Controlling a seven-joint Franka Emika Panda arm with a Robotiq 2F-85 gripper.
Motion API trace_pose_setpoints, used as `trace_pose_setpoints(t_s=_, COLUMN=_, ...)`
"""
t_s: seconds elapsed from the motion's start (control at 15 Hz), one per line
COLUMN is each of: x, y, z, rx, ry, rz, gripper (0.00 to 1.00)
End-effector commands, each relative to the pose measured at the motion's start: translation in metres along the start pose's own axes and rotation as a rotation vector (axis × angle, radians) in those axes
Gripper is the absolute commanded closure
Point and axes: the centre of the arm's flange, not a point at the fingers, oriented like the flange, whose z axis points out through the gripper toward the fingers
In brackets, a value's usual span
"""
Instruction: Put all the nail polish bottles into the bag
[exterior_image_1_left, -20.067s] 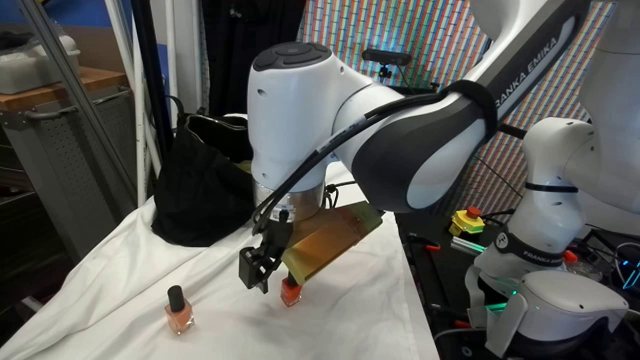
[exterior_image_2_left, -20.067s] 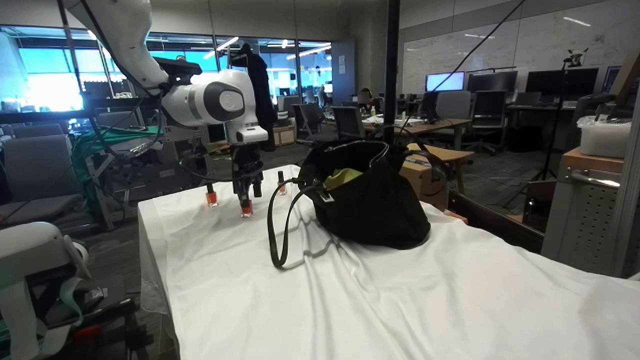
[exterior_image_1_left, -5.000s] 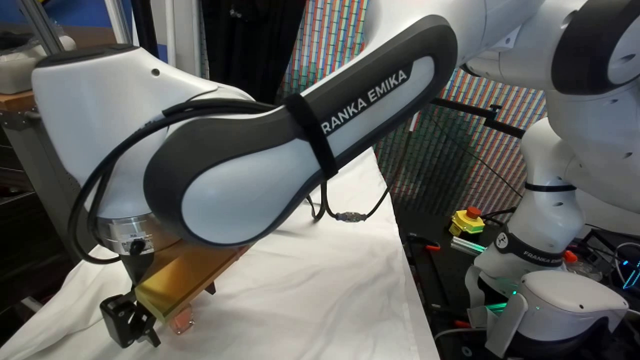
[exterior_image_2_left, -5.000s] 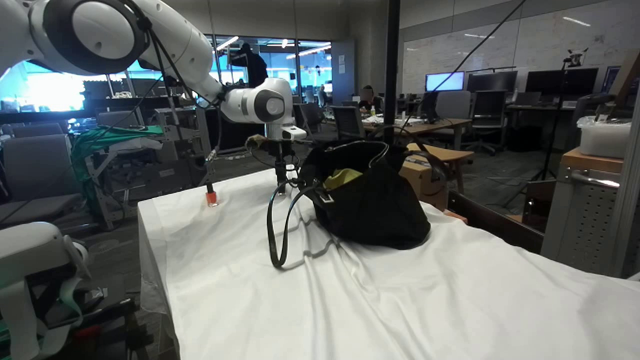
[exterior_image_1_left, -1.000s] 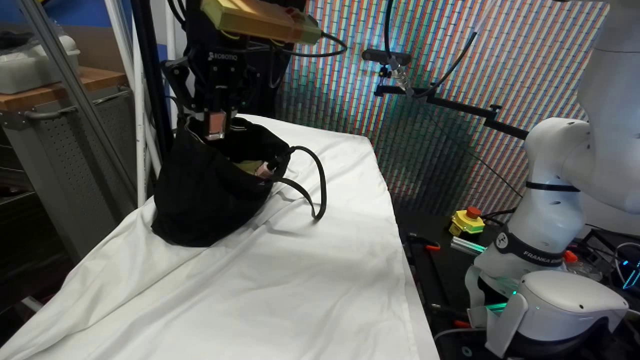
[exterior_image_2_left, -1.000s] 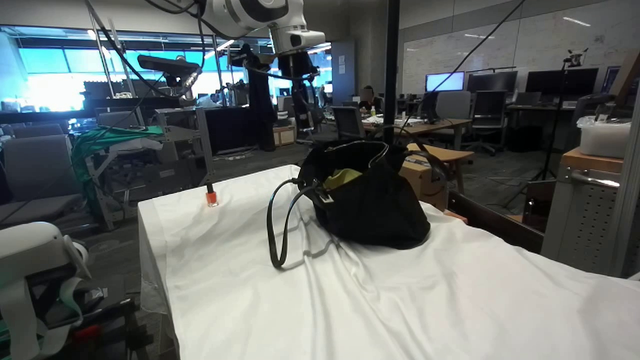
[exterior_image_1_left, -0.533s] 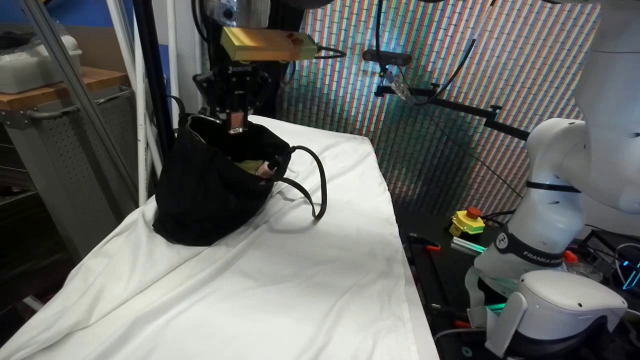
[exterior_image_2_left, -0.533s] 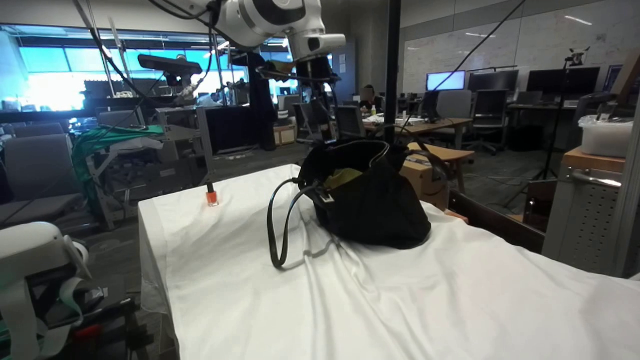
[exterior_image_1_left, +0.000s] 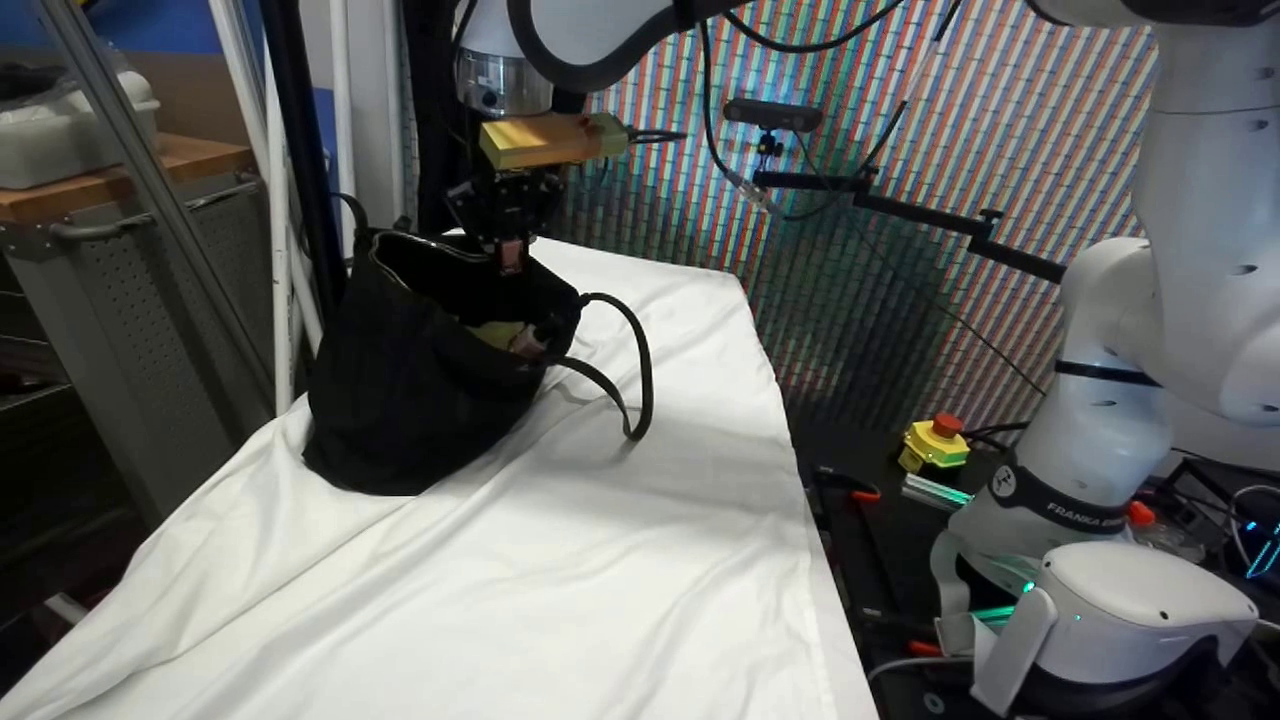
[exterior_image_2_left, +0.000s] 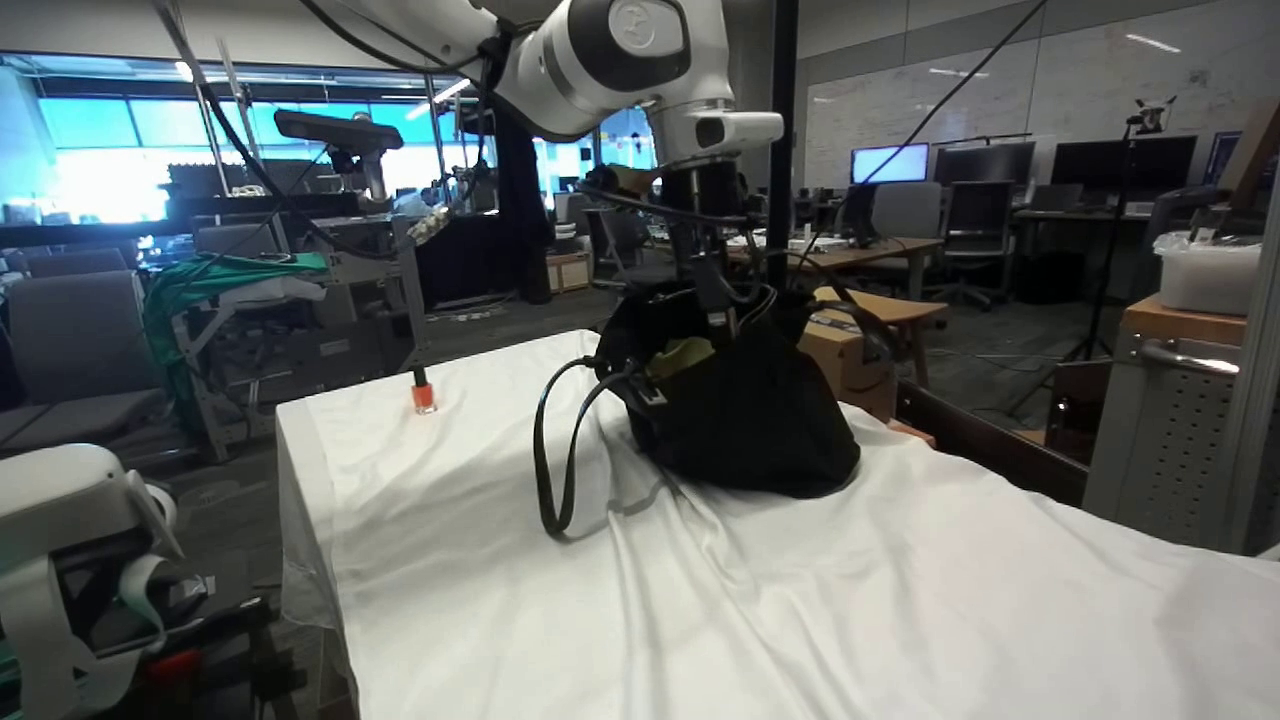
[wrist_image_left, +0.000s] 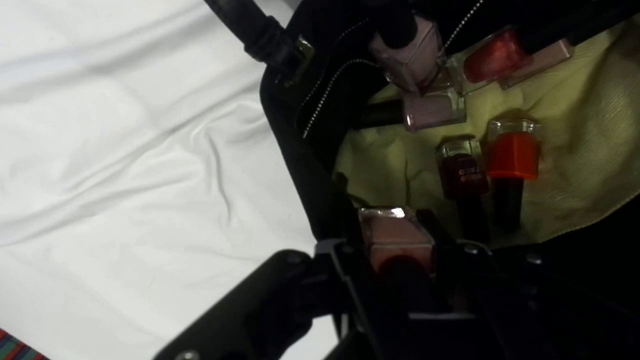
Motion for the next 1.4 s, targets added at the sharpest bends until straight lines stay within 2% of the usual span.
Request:
trace_pose_setpoints(t_s=0.0, x=0.006, y=-0.012, z=-0.006, rx=0.042, ry=0.014, rz=-0.037, gripper=0.85)
trace_pose_setpoints(t_s=0.53, x=0.004, y=-0.022, z=-0.011, rx=0.089, ry=0.009, rz=-0.080, gripper=0.85)
trace_pose_setpoints(t_s=0.6, x=0.001, y=-0.024, z=-0.010, rx=0.094, ry=0.003, rz=-0.089, gripper=0.35)
trace_pose_setpoints(t_s=0.73, x=-0.001, y=-0.026, z=-0.012, rx=0.097, ry=0.001, rz=-0.104, gripper=0.29)
trace_pose_setpoints(t_s=1.0, x=-0.008, y=-0.031, z=-0.013, rx=0.098, ry=0.004, rz=-0.120, gripper=0.01)
trace_pose_setpoints(t_s=1.33, x=-0.024, y=-0.034, z=-0.024, rx=0.101, ry=0.007, rz=-0.130, gripper=0.00)
